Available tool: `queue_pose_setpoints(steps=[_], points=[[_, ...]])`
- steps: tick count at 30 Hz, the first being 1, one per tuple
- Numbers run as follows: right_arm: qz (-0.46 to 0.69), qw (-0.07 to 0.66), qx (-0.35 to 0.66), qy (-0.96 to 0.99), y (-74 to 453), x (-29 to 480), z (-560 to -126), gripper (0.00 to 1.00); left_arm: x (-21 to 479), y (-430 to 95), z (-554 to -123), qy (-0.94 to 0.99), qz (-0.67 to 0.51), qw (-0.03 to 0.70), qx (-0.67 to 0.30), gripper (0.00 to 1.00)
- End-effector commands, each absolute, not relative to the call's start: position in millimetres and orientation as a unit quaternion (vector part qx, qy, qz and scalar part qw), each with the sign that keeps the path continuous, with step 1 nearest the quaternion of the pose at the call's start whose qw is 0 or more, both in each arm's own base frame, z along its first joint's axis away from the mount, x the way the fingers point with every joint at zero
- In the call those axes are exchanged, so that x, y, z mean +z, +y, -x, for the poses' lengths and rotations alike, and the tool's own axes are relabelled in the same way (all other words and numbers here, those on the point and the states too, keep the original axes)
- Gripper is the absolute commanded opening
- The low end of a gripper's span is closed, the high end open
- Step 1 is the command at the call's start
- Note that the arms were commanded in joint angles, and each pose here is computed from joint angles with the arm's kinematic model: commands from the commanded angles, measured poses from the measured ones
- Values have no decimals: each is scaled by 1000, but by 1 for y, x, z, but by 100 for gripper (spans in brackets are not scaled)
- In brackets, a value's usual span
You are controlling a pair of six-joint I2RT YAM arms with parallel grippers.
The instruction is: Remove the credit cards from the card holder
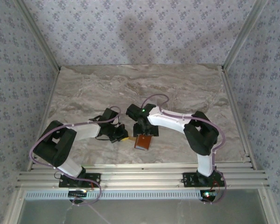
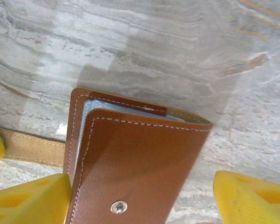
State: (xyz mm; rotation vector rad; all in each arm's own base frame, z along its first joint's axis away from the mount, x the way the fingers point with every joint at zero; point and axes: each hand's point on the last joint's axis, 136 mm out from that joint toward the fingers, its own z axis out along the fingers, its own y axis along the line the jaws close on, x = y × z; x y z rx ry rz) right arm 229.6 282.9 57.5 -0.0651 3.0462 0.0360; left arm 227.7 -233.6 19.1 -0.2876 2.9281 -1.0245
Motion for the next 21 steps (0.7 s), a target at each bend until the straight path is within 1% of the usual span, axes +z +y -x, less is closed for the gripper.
queue_pose_setpoints(steps=[1,3,5,6,8,11,18,21], points=[[17,51,-25,998,262,71,-225,75,14,-216,-225,948,105,16,-299,6],[16,54,-25,998,259,74,-224,71,14,-213,-225,949,109,18,-294,6],[13,58,-21,998,256,77,-223,64,14,-210,-225,950,112,21,-289,6],[11,59,-19,998,254,78,-223,60,15,-209,-225,951,113,22,-287,6],[8,65,-12,998,251,81,-225,49,16,-207,-226,952,117,26,-283,6],[5,67,0,998,249,81,-227,38,16,-203,-227,951,124,29,-280,6],[-2,65,32,997,247,72,-233,23,21,-198,-230,952,136,38,-272,6],[1,71,61,996,249,68,-238,14,23,-197,-231,952,136,41,-271,7]])
